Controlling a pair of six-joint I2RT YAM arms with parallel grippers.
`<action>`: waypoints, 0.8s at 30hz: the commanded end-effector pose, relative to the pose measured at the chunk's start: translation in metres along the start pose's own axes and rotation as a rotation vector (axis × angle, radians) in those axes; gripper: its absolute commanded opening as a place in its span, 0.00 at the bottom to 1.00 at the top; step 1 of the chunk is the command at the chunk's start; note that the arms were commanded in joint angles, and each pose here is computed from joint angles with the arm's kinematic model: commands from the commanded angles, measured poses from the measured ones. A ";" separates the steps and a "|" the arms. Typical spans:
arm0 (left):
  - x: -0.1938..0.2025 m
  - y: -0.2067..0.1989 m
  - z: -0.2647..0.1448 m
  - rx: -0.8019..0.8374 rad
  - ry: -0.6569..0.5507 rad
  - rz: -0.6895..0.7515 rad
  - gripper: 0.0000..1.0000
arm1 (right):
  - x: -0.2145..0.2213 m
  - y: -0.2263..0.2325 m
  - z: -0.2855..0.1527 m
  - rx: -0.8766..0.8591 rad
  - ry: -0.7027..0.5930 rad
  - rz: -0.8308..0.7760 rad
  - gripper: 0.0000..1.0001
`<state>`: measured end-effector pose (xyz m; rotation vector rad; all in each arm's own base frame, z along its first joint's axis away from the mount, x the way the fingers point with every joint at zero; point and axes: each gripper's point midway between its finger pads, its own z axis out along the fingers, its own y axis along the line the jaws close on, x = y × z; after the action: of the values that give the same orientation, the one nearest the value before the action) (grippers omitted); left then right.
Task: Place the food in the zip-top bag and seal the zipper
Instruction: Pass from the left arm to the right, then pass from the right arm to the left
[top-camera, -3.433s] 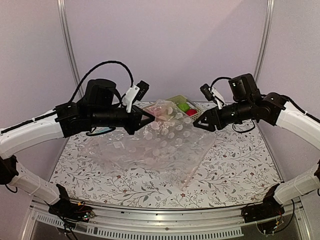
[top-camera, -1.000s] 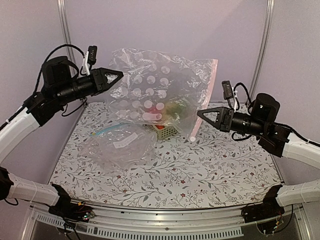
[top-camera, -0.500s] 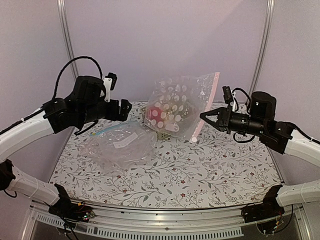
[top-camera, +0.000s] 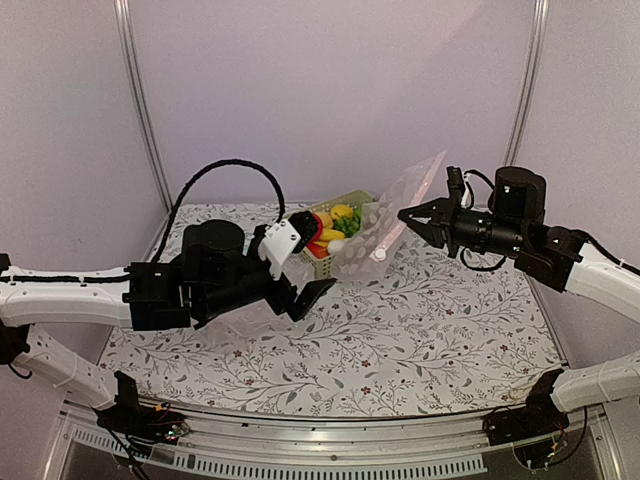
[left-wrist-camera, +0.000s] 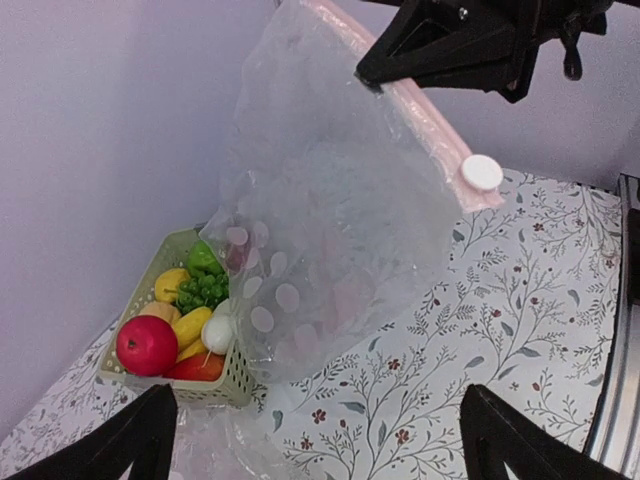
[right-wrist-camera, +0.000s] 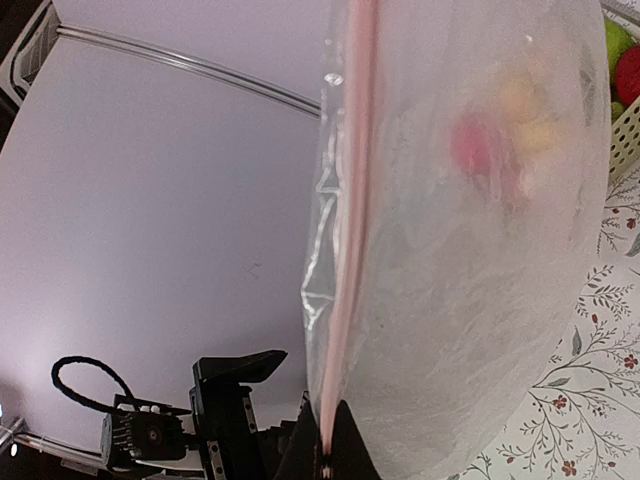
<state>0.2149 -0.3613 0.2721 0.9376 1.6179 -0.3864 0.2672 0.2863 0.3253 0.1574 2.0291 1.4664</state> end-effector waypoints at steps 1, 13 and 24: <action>-0.042 -0.021 0.008 0.051 -0.189 0.074 1.00 | -0.004 0.002 0.006 0.014 0.000 0.108 0.00; -0.066 -0.054 0.038 0.159 -0.243 0.063 1.00 | -0.011 0.011 0.004 0.003 -0.021 0.141 0.00; -0.067 -0.052 0.056 0.122 -0.203 0.028 0.67 | -0.013 0.015 -0.002 0.000 -0.034 0.140 0.00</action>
<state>0.2151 -0.4500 0.3062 0.9818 1.3959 -0.5431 0.2745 0.2893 0.3300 0.3197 2.0538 1.5358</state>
